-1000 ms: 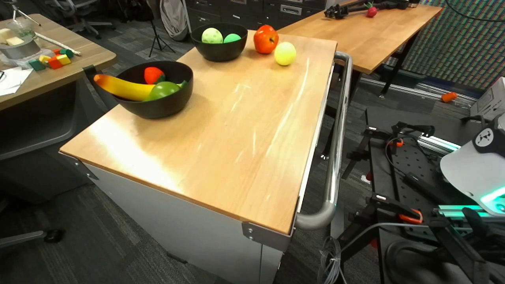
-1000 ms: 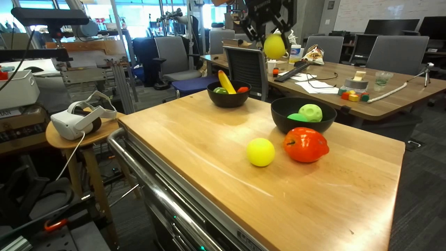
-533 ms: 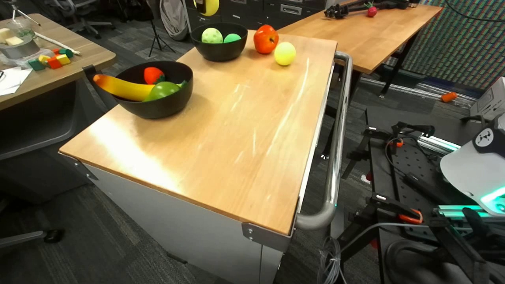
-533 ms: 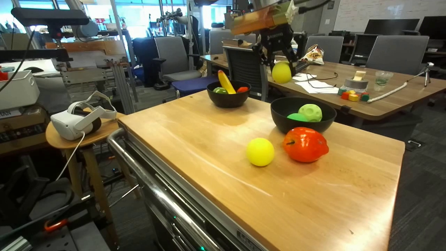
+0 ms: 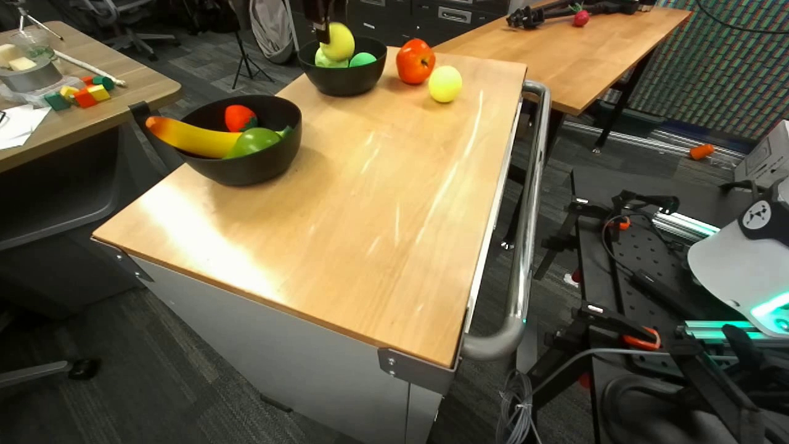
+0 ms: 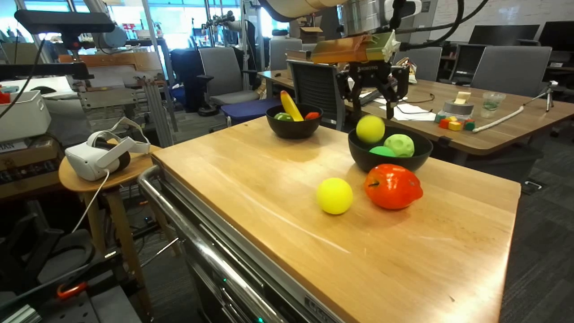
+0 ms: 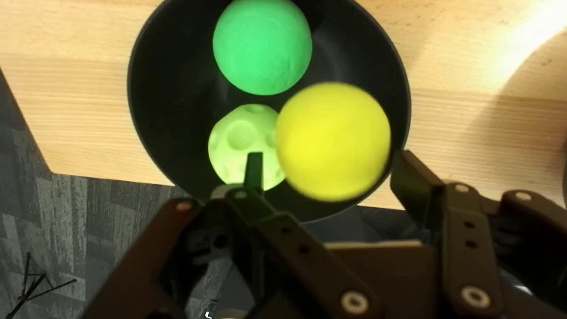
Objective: Put the fruits in the bowls one by one then move the apple to the left
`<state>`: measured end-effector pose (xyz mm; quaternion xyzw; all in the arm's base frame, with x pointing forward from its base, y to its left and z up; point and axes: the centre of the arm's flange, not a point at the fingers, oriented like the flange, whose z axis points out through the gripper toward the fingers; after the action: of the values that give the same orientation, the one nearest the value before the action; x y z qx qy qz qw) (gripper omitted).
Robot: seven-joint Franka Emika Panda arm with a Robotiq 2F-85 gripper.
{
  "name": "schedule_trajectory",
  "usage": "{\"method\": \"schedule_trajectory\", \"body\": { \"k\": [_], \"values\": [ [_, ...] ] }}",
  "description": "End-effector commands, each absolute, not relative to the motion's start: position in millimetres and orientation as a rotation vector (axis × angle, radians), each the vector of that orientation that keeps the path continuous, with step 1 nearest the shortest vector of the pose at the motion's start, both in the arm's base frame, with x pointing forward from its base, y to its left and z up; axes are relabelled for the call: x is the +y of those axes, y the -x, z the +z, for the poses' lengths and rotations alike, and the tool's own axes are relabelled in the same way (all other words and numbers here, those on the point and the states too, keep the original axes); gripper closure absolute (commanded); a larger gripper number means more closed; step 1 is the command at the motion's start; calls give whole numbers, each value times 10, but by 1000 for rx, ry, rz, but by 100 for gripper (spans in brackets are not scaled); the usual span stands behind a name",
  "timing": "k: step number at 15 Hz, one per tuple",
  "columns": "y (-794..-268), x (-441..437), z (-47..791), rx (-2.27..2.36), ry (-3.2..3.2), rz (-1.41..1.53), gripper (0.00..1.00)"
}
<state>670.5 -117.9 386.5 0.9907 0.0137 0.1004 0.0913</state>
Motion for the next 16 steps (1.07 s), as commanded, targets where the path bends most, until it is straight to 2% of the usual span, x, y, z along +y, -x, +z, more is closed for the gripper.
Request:
{"method": "schedule_trajectory", "body": {
  "k": [1, 4, 7, 11, 16],
  "values": [
    [-6620, -1221, 4264, 7, -2971, 348, 0],
    [-6388, -1181, 4622, -58, -2996, 357, 0],
    [-5995, -1173, 4786, -216, -3016, 186, 0],
    [-5454, -1177, 4662, -462, -3073, -94, 0],
    [-5126, -1191, 4313, -865, -3025, -93, 0]
  ]
}}
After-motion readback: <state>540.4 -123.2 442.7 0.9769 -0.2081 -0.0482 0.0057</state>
